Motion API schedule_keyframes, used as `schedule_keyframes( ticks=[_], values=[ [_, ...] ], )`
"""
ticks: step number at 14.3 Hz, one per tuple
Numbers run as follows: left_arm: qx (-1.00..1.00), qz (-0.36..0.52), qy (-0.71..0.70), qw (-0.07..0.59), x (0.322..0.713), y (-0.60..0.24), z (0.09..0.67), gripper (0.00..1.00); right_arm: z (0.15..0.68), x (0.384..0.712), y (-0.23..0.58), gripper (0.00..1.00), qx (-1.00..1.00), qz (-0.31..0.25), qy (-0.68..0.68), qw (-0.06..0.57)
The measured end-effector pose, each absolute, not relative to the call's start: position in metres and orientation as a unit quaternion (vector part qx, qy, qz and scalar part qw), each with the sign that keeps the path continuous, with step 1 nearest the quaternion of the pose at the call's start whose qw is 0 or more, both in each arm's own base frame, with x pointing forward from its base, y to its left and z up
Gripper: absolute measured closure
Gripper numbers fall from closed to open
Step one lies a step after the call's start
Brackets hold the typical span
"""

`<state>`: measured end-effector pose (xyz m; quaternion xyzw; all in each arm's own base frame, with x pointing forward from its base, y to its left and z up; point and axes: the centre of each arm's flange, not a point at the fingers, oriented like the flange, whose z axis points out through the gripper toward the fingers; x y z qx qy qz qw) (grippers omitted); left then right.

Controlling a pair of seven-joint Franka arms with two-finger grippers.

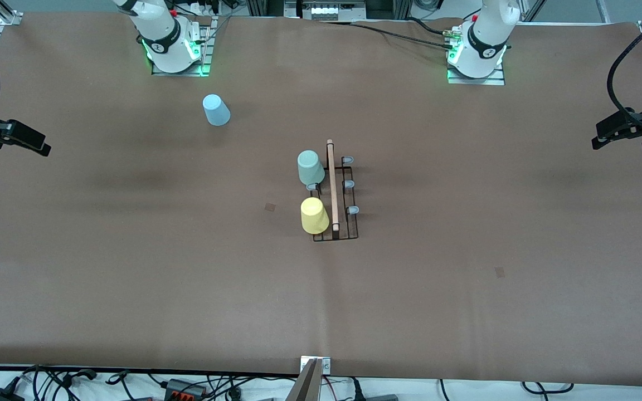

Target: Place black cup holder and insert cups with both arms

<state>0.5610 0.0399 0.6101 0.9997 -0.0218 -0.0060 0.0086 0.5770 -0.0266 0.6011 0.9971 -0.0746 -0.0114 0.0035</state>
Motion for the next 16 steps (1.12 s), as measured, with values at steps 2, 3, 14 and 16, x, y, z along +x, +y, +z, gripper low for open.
schedule_keyframes(
  ticks=[2, 3, 14, 16],
  values=[
    [1.000, -0.006, -0.022, 0.009, 0.561, 0.040, 0.610, 0.00, 0.603, 0.578, -0.024, 0.00, 0.997, -0.009, -0.072, 0.003],
    [1.000, -0.006, -0.022, 0.009, 0.561, 0.040, 0.610, 0.00, 0.604, 0.579, -0.019, 0.00, 0.998, -0.006, -0.066, 0.004],
    [1.000, -0.006, -0.022, 0.009, 0.561, 0.040, 0.610, 0.00, 0.610, 0.582, -0.011, 0.00, 0.998, 0.002, -0.058, 0.002],
    [1.000, -0.006, -0.022, 0.009, 0.561, 0.040, 0.610, 0.00, 0.610, 0.582, -0.015, 0.00, 0.998, 0.001, -0.062, 0.001]
  ],
)
